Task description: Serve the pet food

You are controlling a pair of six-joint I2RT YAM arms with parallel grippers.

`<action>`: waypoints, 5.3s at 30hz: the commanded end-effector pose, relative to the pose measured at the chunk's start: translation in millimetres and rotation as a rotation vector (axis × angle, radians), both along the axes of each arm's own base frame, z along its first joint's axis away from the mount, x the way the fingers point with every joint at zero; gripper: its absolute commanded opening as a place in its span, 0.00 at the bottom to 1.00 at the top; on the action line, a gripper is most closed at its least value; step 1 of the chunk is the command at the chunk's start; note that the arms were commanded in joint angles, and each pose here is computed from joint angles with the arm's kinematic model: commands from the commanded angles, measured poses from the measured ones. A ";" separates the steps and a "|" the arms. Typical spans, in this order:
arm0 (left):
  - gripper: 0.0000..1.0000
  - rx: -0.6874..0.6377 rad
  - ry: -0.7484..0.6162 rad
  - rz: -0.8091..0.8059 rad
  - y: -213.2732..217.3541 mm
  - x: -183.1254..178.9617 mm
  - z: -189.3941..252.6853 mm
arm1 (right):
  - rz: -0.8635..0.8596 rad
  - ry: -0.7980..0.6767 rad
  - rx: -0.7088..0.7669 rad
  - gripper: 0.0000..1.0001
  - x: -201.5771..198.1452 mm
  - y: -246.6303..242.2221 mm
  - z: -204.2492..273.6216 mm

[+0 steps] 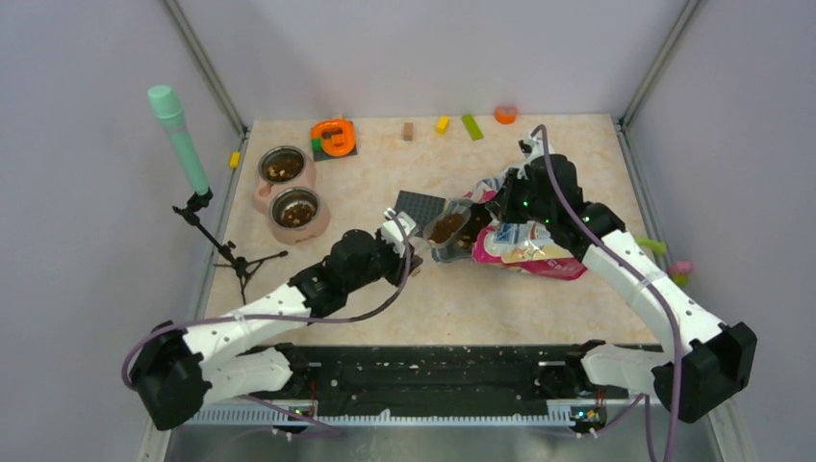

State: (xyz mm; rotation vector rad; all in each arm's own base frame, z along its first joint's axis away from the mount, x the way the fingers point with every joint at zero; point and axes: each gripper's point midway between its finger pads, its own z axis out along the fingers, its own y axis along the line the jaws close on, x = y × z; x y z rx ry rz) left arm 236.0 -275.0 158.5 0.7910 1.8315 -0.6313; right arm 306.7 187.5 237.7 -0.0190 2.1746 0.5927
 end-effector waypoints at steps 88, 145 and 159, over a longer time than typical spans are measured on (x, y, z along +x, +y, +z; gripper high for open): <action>0.00 -0.867 0.968 1.367 237.5 127.8 11.1 | 0.121 -0.170 0.150 0.00 21.7 31.0 58.5; 0.00 -0.186 0.157 0.824 133.6 108.3 -2.3 | 0.083 -0.158 0.106 0.00 19.3 20.0 48.2; 0.00 -0.065 0.205 0.966 142.7 114.2 -60.5 | 0.067 -0.157 0.097 0.00 16.8 15.4 47.4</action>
